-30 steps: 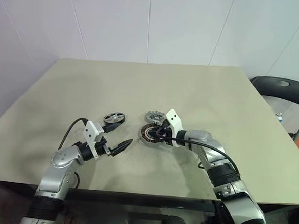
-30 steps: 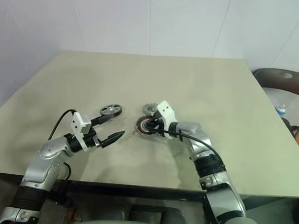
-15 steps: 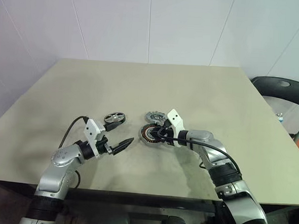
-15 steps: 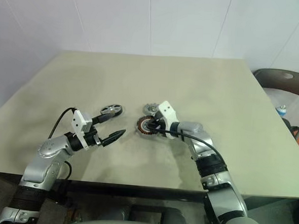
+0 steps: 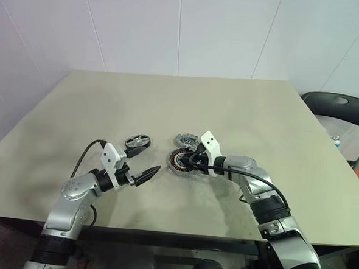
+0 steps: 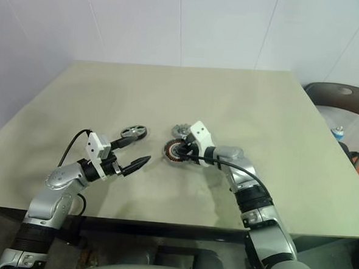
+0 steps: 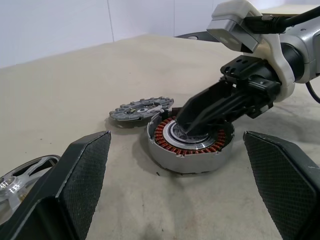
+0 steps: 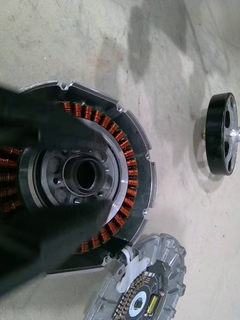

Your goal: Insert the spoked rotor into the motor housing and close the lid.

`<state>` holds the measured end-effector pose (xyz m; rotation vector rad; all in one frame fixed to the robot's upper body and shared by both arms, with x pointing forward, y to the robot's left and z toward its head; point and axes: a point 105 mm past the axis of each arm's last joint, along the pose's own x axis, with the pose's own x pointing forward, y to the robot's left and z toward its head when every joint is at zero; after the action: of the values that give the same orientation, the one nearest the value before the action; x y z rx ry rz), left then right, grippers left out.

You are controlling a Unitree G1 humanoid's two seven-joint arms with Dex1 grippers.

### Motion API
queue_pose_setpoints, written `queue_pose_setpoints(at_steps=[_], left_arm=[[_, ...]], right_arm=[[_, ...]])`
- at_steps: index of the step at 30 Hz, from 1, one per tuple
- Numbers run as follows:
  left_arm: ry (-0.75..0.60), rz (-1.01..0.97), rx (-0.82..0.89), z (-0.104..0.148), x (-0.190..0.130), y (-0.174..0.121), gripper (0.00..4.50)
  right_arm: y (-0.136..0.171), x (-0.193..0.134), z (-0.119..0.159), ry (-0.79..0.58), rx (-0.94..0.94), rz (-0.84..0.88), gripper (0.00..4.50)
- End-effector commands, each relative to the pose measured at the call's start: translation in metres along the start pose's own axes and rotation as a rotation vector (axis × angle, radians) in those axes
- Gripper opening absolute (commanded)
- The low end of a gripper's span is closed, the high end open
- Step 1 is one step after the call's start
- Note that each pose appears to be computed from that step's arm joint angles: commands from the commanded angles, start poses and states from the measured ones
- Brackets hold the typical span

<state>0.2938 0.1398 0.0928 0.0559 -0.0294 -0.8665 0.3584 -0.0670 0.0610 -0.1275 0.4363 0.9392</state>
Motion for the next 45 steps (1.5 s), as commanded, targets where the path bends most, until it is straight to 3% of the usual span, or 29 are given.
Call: queue_pose_setpoints(at_steps=[1, 6, 9, 14, 20, 25, 28, 31, 33, 38, 45], left_arm=[[-0.024, 0.006, 0.037, 0.007, 0.0, 0.003, 4.5], [-0.019, 0.006, 0.034, 0.002, -0.001, 0.003, 4.5], [-0.016, 0.006, 0.03, -0.001, -0.001, 0.003, 4.5], [-0.016, 0.01, 0.032, -0.004, -0.003, 0.006, 4.5], [-0.014, 0.014, 0.036, -0.006, -0.004, 0.008, 4.5], [-0.018, 0.013, 0.038, -0.007, -0.003, 0.009, 4.5], [-0.031, 0.018, 0.035, -0.005, -0.003, 0.009, 4.5], [-0.09, 0.075, -0.01, 0.005, -0.003, 0.018, 4.5], [-0.113, 0.102, -0.034, 0.008, -0.005, 0.022, 4.5], [-0.189, 0.158, -0.286, 0.004, -0.014, 0.016, 4.5], [-0.15, 0.327, -0.677, -0.032, -0.032, 0.022, 4.5]], right_arm=[[-0.006, -0.003, 0.006, -0.017, -0.01, -0.019, 2.27], [-0.009, -0.002, 0.011, -0.052, 0.007, -0.035, 2.27], [-0.01, 0.0, 0.015, -0.075, 0.015, -0.05, 1.66], [-0.01, 0.001, 0.013, -0.068, 0.008, -0.054, 0.04], [-0.008, 0.001, -0.009, 0.03, -0.05, -0.039, 0.04], [-0.013, 0.0, -0.002, -0.004, -0.044, -0.061, 0.04], [-0.011, 0.001, 0.015, -0.105, -0.026, -0.052, 0.04], [-0.007, -0.004, 0.046, -0.293, 0.073, 0.0, 0.04], [-0.004, -0.006, 0.052, -0.321, 0.077, 0.019, 0.04], [0.003, -0.015, 0.065, -0.368, 0.02, 0.064, 0.04], [-0.004, -0.033, 0.077, -0.387, -0.058, 0.064, 0.04]])
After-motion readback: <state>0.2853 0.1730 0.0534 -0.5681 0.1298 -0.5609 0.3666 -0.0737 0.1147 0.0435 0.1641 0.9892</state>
